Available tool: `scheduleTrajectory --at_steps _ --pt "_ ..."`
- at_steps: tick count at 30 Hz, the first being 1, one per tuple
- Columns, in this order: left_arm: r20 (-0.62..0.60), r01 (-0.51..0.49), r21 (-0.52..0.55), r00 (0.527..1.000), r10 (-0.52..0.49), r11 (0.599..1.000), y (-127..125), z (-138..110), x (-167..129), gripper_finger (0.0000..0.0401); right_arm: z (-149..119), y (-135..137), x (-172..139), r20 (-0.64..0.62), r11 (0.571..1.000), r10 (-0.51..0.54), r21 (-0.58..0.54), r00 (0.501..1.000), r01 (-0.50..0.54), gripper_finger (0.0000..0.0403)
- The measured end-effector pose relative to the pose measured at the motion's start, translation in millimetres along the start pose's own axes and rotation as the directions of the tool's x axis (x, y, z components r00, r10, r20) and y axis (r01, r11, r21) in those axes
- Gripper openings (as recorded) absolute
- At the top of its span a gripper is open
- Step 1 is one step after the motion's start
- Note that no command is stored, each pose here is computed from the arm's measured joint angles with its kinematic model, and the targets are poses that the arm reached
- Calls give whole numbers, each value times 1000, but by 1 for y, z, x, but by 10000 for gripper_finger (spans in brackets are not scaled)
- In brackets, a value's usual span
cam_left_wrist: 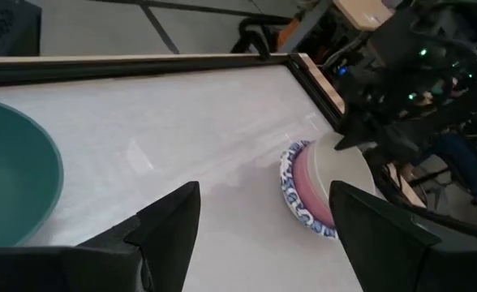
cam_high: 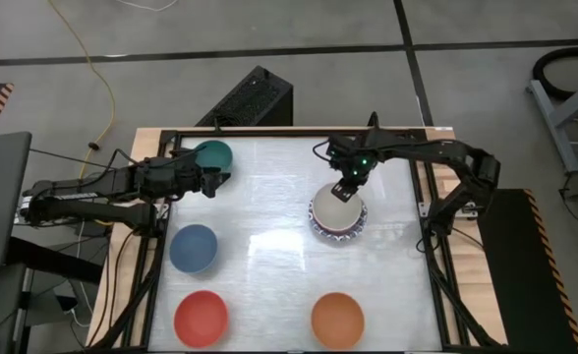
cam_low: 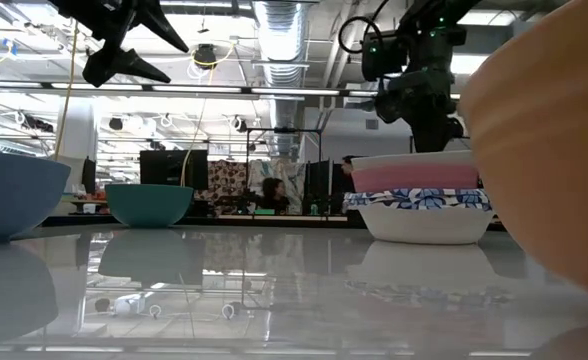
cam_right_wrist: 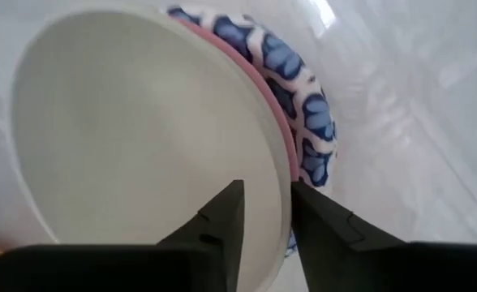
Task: Nest bowls inside each other
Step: Stack the gray bowl on top of the pink bowl, then stack the green bowl on top of the gray bowl
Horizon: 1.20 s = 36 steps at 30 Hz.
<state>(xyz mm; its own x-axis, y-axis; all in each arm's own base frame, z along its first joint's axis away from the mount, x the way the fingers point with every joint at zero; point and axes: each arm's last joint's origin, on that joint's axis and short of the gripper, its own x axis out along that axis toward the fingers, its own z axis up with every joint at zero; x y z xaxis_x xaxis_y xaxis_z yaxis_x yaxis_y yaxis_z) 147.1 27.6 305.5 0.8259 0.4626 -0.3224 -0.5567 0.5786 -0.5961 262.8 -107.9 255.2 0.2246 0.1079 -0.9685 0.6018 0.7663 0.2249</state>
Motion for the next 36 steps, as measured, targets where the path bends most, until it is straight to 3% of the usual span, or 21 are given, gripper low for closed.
scheduleTrajectory --at_steps 8,12,17,23,31,36 --pt "-58 -63 36 996 65 997 3 -7 9 263 4 3 -13 26 999 4 -37 1000 -3 140" --pt "-74 -140 84 987 146 987 6 -12 20 263 4 2 -16 23 1000 -6 -23 1000 6 140" --pt "-147 -259 160 948 282 953 17 -21 38 263 2 5 -33 93 999 -7 -34 996 10 140" --pt "-240 -294 254 904 354 922 25 -29 60 263 -11 3 -61 201 999 -10 -40 980 18 140" --pt "-324 -371 456 777 540 809 23 -15 73 263 -27 0 -85 307 998 -49 -31 951 61 140" --pt "-366 -372 523 714 597 767 26 -8 88 263 -28 0 -87 312 997 -53 -28 949 65 140"
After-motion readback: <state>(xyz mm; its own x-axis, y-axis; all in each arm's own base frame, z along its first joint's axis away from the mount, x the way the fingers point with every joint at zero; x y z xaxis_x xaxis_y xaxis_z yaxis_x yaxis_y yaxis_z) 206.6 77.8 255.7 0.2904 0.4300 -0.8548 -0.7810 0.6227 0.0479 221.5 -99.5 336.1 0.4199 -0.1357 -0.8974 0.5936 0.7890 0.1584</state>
